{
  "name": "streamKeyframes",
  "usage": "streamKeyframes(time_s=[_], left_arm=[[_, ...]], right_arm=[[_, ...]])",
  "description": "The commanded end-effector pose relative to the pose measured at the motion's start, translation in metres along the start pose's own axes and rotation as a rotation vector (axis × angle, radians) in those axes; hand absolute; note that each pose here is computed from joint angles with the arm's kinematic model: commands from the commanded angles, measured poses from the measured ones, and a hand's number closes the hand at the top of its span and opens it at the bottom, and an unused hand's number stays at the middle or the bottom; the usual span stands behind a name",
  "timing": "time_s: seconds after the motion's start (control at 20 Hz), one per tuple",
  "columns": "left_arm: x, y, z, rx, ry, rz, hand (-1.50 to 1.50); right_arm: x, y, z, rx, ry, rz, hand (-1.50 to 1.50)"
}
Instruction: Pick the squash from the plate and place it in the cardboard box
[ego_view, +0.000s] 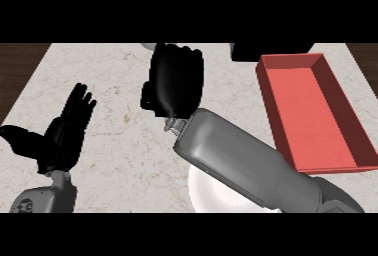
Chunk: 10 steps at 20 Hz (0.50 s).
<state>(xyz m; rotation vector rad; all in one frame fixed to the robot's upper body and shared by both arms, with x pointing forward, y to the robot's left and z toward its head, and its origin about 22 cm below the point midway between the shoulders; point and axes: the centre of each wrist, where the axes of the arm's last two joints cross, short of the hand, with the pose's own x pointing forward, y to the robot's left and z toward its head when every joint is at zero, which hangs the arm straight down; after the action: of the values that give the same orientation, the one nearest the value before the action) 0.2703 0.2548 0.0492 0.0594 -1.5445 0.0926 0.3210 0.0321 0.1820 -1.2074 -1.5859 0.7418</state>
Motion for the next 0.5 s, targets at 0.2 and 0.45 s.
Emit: streamKeyframes(time_s=[0.2,0.45], left_arm=[[0.011,0.013,0.000,0.018,-0.006,-0.003,0.00],[0.002,0.009,0.006,0.014,0.016,0.004,0.00]], right_arm=[[-0.032,-0.025,-0.041,-0.081,0.275,-0.045,1.50],[-0.060,-0.032,-0.054,-0.084,0.337,-0.027,1.50]])
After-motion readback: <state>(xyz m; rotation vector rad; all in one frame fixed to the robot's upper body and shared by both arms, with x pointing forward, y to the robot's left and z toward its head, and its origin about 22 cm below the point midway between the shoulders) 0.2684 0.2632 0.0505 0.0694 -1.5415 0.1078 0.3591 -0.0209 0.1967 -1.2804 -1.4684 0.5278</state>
